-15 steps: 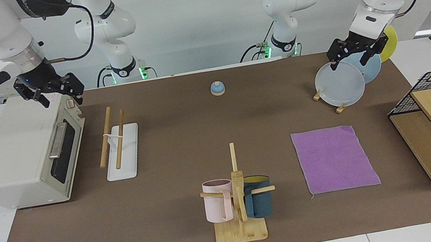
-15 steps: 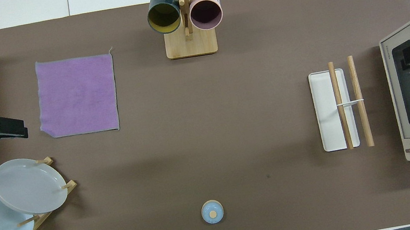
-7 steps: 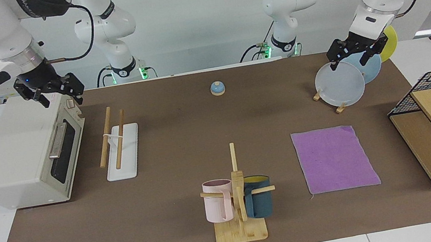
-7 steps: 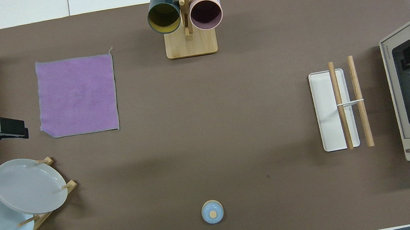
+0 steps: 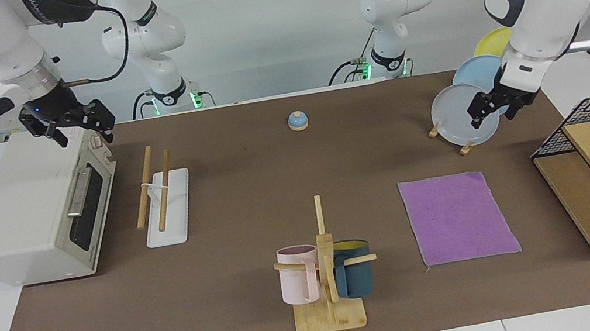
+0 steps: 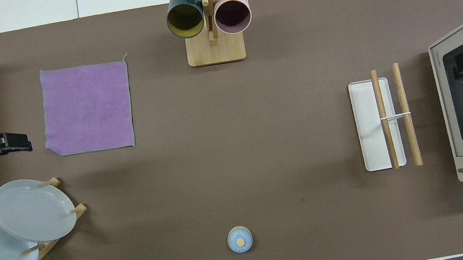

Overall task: Fold towel and hang on rack
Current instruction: 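Reach the left gripper to the purple towel's nearest edge and grasp it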

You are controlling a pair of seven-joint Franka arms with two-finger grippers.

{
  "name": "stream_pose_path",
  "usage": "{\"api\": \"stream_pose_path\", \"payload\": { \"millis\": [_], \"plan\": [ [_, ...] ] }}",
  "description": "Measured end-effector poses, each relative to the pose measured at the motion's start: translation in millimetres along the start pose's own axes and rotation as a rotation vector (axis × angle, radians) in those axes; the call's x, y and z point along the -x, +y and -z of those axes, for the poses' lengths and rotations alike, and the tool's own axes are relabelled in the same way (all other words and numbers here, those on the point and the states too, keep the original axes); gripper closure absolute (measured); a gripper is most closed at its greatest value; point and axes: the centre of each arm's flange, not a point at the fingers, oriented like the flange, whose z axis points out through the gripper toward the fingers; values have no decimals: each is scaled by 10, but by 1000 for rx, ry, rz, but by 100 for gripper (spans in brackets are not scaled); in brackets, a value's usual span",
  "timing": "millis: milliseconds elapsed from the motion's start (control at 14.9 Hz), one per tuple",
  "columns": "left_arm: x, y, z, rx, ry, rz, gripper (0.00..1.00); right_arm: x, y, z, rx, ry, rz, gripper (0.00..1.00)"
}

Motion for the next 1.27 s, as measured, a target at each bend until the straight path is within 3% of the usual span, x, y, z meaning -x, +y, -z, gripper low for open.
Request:
{"api": "stream_pose_path", "payload": {
  "millis": [268,469,870,1004,1138,1272],
  "plan": [
    [-287,-358,-1053,29,-25,61,9,0,0,0,0,0,0,0],
    [-370,-473,-1428,70,-31,109,13,0,0,0,0,0,0,0],
    [-439,-415,-1449,115,-22,150,18,0,0,0,0,0,0,0],
    [-438,-384,-1458,116,-26,162,23,0,0,0,0,0,0,0],
    [-435,-367,-1478,117,-30,168,36,0,0,0,0,0,0,0],
    [-432,-366,-1499,117,-34,171,43,0,0,0,0,0,0,0]
  ]
}}
